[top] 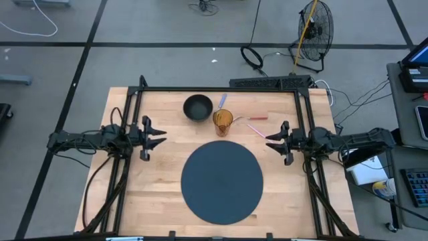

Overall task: Pick & Place Utensil
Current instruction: Put the black bowl on the left of the blue mat

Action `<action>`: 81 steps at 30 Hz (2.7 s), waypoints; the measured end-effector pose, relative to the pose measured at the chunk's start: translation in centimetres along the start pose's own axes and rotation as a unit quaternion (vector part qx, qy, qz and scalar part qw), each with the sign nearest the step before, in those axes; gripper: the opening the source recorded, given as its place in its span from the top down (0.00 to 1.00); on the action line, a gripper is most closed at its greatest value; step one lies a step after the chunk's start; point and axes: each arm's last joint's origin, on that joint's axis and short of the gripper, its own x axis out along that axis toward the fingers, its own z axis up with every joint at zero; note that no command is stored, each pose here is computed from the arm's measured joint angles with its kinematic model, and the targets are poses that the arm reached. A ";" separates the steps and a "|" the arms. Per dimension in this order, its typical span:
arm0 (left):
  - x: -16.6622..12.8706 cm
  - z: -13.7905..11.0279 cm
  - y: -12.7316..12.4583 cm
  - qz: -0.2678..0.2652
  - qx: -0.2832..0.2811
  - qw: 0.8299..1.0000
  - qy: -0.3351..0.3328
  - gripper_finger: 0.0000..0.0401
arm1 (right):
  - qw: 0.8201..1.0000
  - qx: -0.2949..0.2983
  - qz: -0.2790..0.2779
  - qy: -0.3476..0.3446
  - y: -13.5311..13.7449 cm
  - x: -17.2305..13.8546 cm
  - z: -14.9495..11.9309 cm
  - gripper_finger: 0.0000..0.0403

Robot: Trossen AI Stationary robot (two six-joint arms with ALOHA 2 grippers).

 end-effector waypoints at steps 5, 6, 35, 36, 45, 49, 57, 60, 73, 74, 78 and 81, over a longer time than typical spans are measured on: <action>0.0 -0.1 0.3 0.045 0.016 0.998 0.029 0.70 | 1.000 0.005 0.003 -0.008 0.1 0.2 0.2 0.68; 0.0 0.1 0.5 0.071 0.013 0.997 0.040 0.70 | 1.000 0.005 0.003 -0.010 0.1 0.2 0.2 0.68; 7.2 8.5 4.1 0.266 0.140 0.932 0.203 0.70 | 0.993 -0.103 0.003 -0.057 0.4 0.4 1.8 0.68; 7.2 8.4 4.4 0.273 0.130 0.932 0.201 0.70 | 0.993 -0.099 0.003 -0.061 0.5 0.5 2.4 0.68; 6.8 6.7 6.8 0.270 0.054 0.925 0.260 0.70 | 0.992 -0.115 -0.036 -0.038 1.0 2.0 5.3 0.68; 7.1 5.8 7.9 0.234 0.015 0.930 0.285 0.70 | 0.989 -0.136 -0.055 -0.014 1.2 2.8 6.5 0.68; 9.1 5.8 9.0 0.198 0.018 0.922 0.333 0.64 | 0.986 -0.155 -0.055 0.021 1.6 4.3 8.0 0.68; 10.0 6.7 9.5 0.218 0.022 0.910 0.350 0.56 | 0.985 -0.158 -0.056 0.032 1.7 4.6 8.0 0.68; 12.3 6.4 16.0 0.248 -0.056 0.855 0.452 0.37 | 0.989 -0.121 -0.054 0.062 1.7 5.4 7.1 0.68; 12.2 5.9 16.7 0.246 -0.069 0.851 0.459 0.38 | 0.990 -0.117 -0.054 0.063 1.7 5.4 7.1 0.68; 11.7 3.9 18.7 0.246 -0.084 0.832 0.490 0.41 | 0.989 -0.118 -0.047 0.070 1.9 5.6 6.8 0.68; 11.5 3.0 19.7 0.252 -0.086 0.825 0.499 0.44 | 0.989 -0.121 -0.044 0.074 2.0 5.7 6.7 0.68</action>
